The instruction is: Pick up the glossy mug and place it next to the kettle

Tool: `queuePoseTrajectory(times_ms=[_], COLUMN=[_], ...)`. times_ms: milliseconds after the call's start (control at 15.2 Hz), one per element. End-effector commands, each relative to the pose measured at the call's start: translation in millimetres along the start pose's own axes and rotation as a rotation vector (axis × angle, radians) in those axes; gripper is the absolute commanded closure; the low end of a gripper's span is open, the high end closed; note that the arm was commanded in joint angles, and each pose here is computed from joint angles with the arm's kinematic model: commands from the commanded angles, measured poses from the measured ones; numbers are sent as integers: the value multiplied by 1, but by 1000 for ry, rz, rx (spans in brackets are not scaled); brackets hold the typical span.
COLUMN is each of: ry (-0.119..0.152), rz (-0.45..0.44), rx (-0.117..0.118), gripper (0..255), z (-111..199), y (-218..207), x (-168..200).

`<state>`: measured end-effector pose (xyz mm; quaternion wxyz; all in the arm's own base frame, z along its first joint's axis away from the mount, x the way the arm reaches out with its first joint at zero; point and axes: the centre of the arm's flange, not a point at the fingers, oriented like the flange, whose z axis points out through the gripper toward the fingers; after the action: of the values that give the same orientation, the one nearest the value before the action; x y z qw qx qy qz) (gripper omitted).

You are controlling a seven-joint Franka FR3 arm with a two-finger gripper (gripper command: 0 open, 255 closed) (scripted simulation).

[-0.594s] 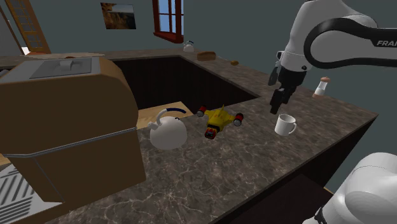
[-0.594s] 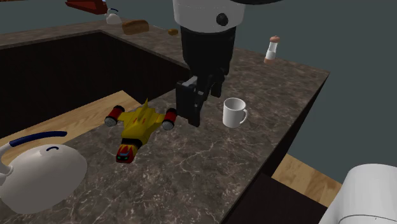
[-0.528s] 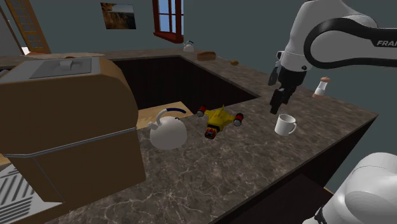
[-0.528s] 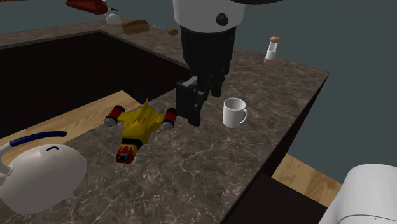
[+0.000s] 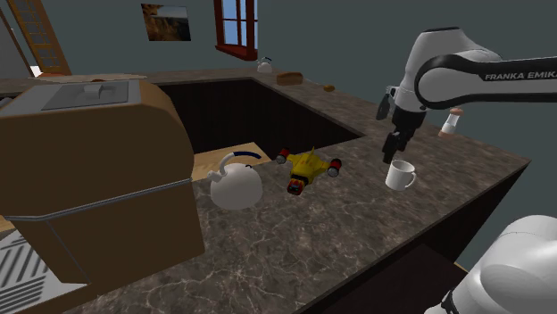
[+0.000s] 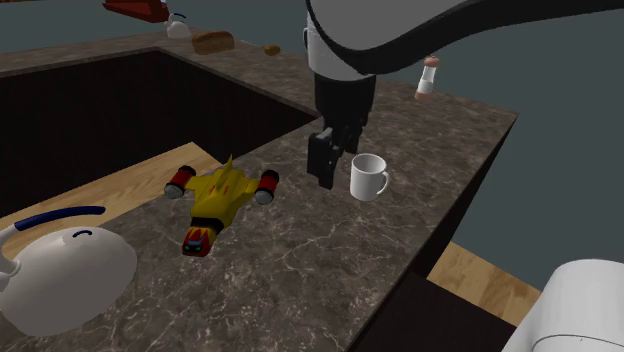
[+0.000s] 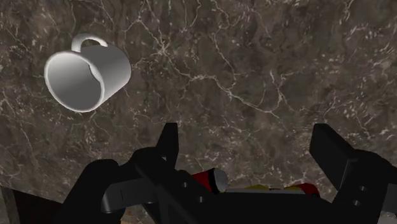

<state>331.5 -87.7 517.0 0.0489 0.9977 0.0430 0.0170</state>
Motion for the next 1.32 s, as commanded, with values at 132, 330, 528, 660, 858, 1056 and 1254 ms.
queuePoseTrajectory(times_ms=[132,330,528,660,858,1056,1254], ry=[-14,-25,-37,-44,-55,-63,-63], rz=[3,6,9,11,14,17,17], rx=[10,18,26,31,39,45,45], gripper=[0,0,0,0,0,0,0], z=[34,59,85,103,129,149,165], y=[43,74,106,126,157,180,180], x=[7,11,15,17,21,23,22])
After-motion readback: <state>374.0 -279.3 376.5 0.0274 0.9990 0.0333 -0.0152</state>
